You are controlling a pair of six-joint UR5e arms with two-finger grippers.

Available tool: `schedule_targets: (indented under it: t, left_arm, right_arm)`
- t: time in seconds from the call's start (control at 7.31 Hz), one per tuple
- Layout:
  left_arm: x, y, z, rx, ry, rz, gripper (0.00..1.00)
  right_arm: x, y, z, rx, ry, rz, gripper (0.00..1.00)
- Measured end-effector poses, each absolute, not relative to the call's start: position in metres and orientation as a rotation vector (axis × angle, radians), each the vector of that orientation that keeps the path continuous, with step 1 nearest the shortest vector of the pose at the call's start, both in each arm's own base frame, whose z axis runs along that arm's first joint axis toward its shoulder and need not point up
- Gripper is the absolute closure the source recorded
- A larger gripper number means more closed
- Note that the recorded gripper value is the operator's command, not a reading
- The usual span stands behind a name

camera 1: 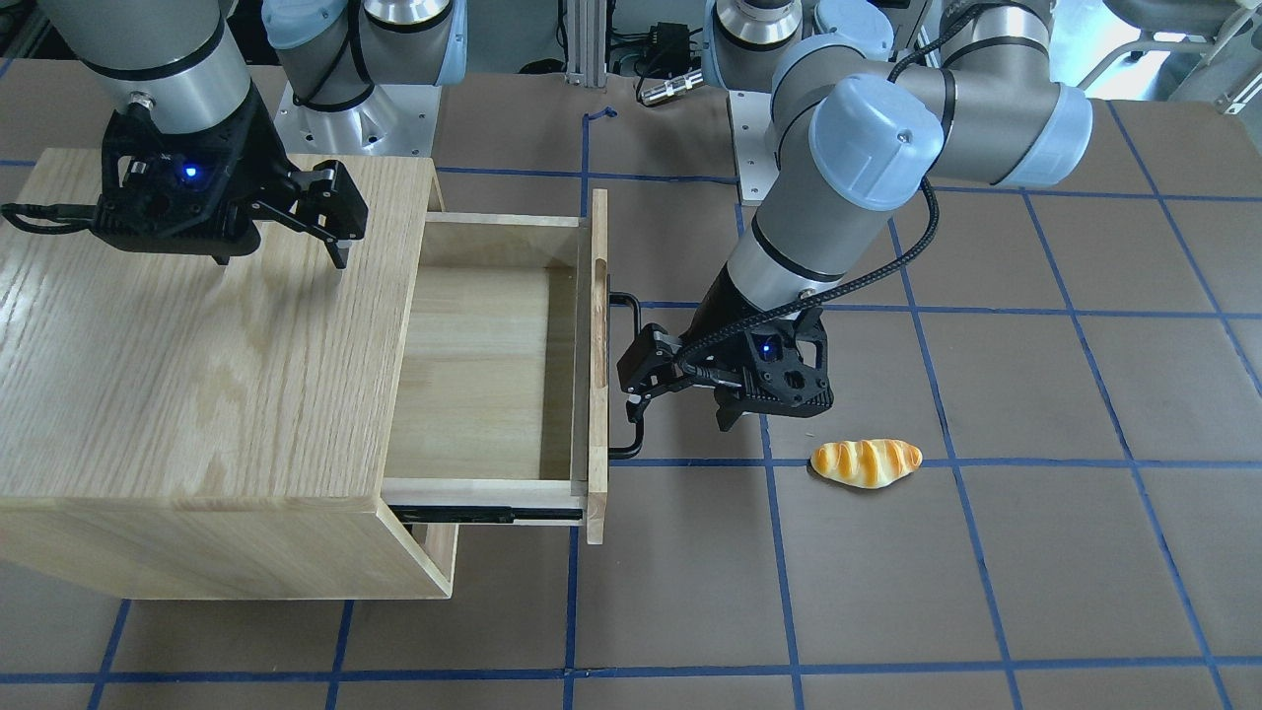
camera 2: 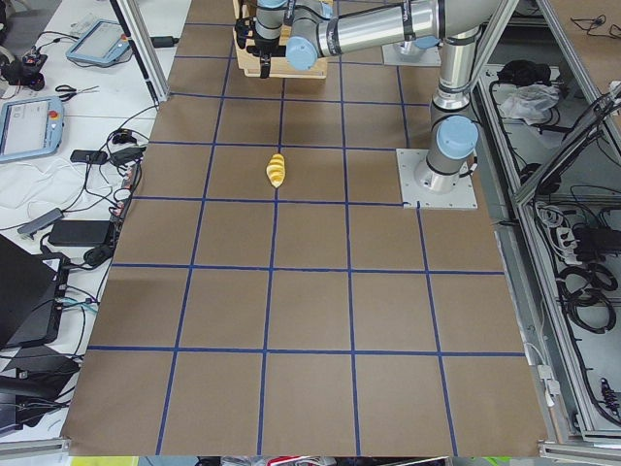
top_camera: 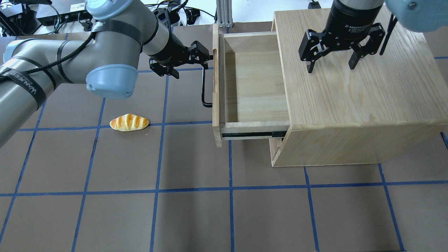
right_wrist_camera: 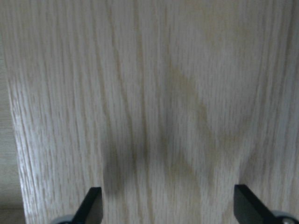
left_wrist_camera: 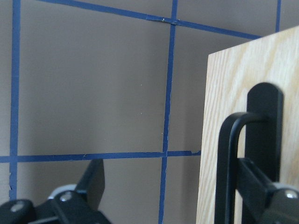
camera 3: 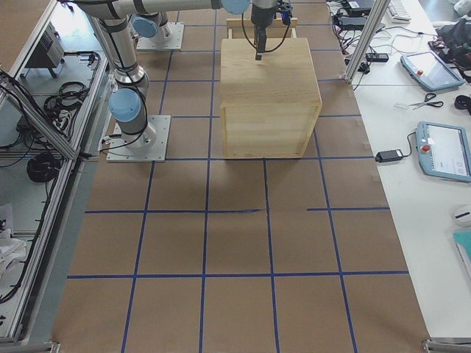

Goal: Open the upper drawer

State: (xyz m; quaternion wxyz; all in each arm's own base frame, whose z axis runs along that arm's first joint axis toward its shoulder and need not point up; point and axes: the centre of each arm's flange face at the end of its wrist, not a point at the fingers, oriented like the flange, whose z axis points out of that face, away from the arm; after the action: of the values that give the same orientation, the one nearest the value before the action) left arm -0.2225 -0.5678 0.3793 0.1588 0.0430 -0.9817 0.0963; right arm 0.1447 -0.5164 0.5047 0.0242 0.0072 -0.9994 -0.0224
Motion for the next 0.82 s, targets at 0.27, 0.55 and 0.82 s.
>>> schedule_targets:
  t: [0.27,0.55,0.82]
  left_arm:
    - [-0.213,-0.567,0.384,0.122,-2.807,0.292,0.00]
    - [-0.203,-0.568,0.391,0.118,-2.806,0.316,0.00]
    - [-0.200,-0.561,0.406,0.101,-2.812,0.324,0.00]
  right_arm:
    - [0.145,-0.516,0.505,0.021,-3.092,-0.068,0.00]
    - [0.145,-0.516,0.505,0.020,-3.092,-0.069,0.00]
    - [0.145,-0.516,0.505,0.022,-3.092,-0.069,0.00]
